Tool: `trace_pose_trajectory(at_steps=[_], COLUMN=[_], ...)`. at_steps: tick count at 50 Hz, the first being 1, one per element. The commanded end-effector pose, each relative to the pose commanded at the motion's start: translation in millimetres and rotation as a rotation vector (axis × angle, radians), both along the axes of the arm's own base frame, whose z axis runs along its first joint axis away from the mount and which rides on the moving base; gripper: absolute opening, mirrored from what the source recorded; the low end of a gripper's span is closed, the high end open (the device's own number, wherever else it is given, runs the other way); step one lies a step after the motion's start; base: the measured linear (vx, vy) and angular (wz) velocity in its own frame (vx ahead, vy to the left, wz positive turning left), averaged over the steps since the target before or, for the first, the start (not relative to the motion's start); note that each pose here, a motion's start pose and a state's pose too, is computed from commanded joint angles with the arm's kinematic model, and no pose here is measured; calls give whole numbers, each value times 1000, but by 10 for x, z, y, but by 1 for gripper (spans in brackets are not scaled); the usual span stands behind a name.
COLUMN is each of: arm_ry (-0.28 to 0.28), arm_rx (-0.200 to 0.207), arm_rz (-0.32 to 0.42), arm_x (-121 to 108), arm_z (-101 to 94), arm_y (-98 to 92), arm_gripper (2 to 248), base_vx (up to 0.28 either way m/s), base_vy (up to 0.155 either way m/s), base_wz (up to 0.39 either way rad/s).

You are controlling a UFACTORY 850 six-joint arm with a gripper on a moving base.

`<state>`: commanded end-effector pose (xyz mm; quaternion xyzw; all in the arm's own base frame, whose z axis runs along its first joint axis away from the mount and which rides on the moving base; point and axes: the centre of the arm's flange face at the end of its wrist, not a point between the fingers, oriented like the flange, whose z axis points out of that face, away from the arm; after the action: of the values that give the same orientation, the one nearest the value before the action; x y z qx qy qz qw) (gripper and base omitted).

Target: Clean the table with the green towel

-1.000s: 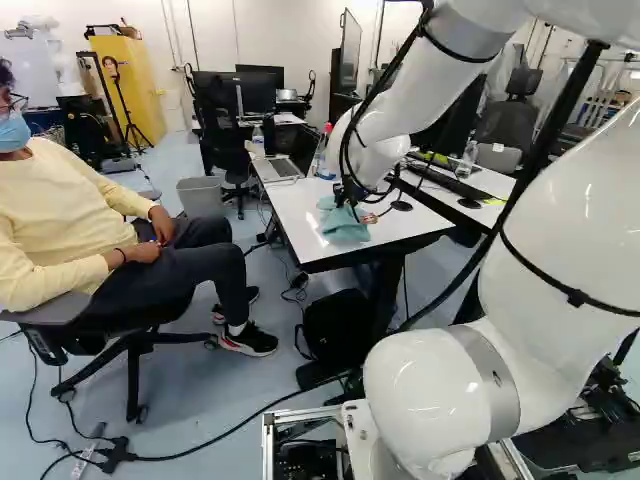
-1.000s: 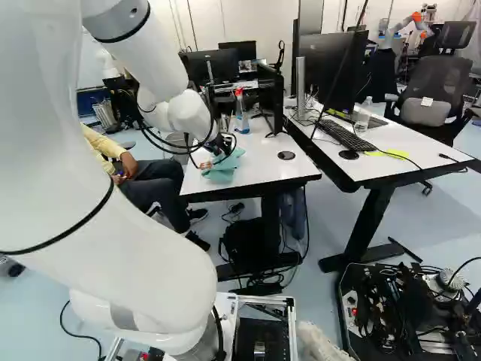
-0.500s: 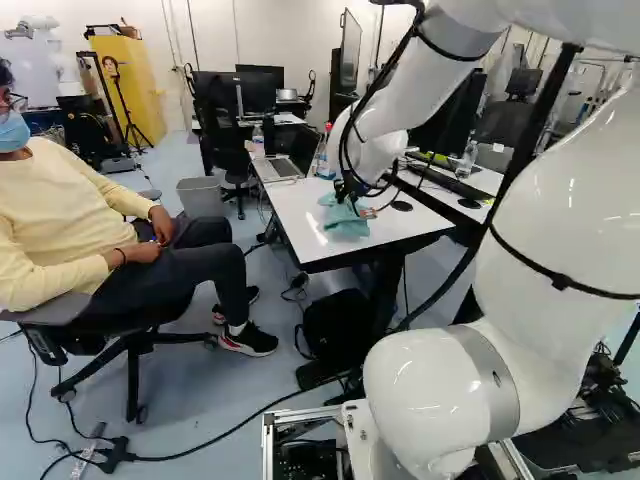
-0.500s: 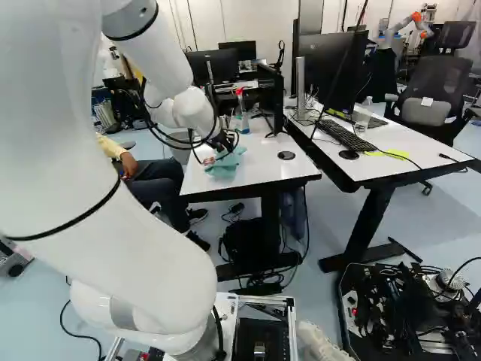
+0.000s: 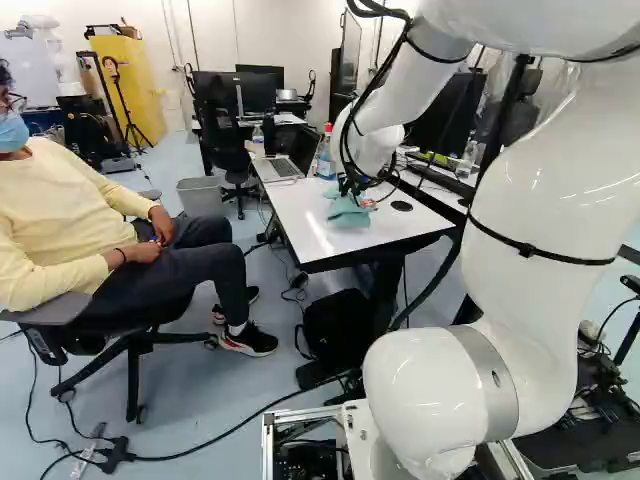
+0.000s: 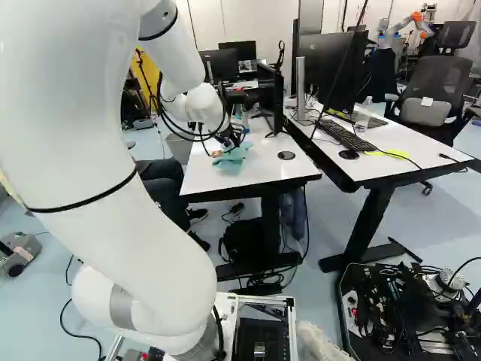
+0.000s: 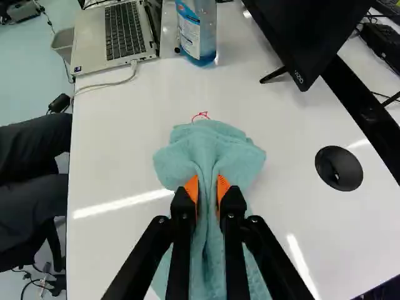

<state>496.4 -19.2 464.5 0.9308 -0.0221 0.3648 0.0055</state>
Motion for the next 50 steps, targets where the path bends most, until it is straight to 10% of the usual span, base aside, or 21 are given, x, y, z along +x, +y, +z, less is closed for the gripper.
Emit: trace_pose_trajectory(at_steps=[50], arm_ry=[-27], arm_rx=[-2], arm_rz=[-71], arm_x=[737], arm_z=[-25], arm_y=[-435], arm_gripper=[54], base_vx=[0], base_vy=[0], base_wz=[0])
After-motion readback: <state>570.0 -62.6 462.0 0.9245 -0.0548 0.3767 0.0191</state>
